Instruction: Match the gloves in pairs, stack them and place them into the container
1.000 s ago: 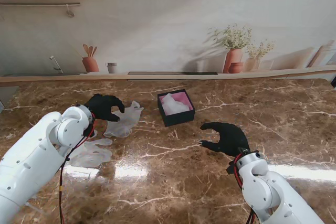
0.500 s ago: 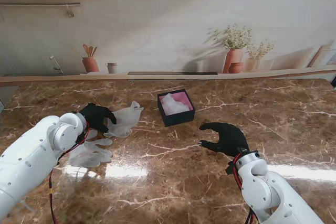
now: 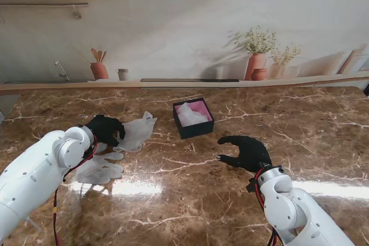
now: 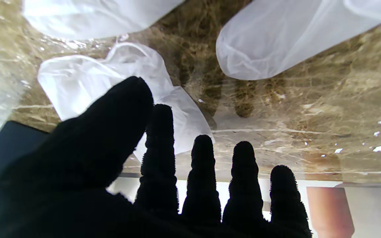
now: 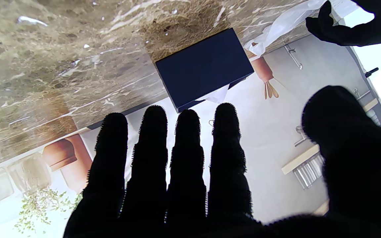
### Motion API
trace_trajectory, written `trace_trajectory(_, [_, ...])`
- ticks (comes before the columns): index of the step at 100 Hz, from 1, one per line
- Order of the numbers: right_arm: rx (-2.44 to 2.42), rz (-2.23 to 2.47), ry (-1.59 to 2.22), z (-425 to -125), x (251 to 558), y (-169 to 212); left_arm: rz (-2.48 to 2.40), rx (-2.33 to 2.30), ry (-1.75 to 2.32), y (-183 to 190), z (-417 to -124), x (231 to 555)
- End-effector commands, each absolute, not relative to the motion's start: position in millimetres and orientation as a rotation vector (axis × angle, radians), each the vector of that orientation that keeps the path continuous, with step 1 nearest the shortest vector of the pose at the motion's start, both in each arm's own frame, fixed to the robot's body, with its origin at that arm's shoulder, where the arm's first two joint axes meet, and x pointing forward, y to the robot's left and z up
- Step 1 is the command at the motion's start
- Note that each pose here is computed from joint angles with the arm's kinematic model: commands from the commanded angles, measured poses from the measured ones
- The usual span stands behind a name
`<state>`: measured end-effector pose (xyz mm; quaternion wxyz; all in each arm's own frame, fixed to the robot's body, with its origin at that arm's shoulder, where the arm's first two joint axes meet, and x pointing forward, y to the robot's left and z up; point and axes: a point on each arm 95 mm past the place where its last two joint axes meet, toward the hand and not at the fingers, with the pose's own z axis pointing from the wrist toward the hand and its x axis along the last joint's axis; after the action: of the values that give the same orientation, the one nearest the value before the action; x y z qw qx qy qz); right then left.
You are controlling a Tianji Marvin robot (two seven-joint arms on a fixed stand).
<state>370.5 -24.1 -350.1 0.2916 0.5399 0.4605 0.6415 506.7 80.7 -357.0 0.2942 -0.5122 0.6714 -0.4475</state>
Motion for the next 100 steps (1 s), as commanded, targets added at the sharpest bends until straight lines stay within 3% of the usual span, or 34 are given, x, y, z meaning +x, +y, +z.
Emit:
trace_trajectory(1, [1.471, 1.7, 1.239, -354, 368, -22, -1.182, -1.377, 1.835, 82, -364, 498])
trace_trajectory(35, [1.479, 1.707, 1.248, -355, 369, -19, -1.15, -1.394, 1.911, 88, -365, 491])
trace_trajectory(100, [1.501, 1.712, 1.245, -357, 369, -19, -1.114, -1.29, 1.959, 79, -393, 492])
